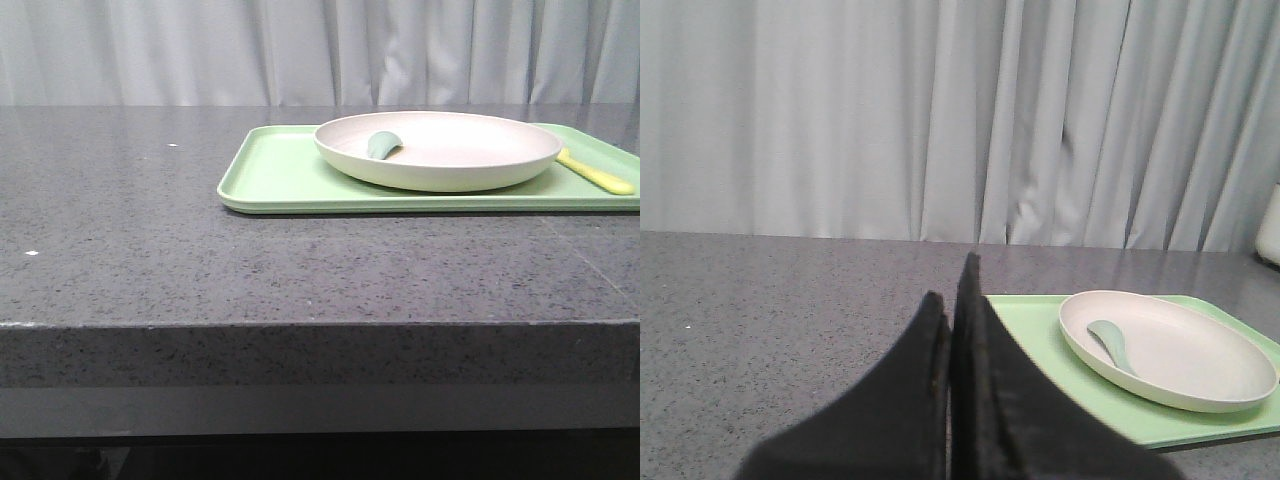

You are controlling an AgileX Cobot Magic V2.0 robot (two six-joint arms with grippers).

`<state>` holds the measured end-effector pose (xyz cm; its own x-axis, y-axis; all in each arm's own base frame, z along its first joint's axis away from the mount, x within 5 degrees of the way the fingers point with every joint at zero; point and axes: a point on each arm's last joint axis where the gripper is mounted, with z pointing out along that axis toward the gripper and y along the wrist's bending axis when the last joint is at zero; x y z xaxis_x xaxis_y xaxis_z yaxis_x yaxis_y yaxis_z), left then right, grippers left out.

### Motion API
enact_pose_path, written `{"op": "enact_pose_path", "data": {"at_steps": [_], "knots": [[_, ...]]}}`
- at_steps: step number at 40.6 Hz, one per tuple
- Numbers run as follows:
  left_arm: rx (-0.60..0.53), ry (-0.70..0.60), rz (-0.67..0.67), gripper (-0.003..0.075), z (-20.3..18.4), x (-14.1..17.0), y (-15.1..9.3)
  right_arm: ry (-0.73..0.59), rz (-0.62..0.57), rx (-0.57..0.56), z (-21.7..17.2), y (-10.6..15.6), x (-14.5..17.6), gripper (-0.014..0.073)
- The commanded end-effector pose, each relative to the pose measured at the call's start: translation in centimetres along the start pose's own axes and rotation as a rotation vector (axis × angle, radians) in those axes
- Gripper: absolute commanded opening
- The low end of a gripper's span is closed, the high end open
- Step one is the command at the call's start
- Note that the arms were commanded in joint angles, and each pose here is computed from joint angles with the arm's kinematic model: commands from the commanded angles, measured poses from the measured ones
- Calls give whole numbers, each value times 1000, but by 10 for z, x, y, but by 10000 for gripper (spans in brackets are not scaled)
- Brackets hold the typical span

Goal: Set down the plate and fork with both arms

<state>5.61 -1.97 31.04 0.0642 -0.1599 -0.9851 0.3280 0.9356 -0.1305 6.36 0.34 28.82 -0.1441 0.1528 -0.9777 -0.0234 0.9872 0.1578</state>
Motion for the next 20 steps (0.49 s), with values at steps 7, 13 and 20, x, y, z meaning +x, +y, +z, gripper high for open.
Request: {"op": "enact_pose_path", "data": {"at_steps": [7, 13, 20], "knots": [[4, -90, -11, -18, 0, -15, -1, -103, -16, -6, -2, 2, -15, -69], [3, -83, -12, -18, 1, -13, -1, -103, -16, -6, -2, 2, -15, -69], [-27, -73, 66, -18, -4, 2, 3, -103, -16, -6, -2, 2, -15, -69]]}}
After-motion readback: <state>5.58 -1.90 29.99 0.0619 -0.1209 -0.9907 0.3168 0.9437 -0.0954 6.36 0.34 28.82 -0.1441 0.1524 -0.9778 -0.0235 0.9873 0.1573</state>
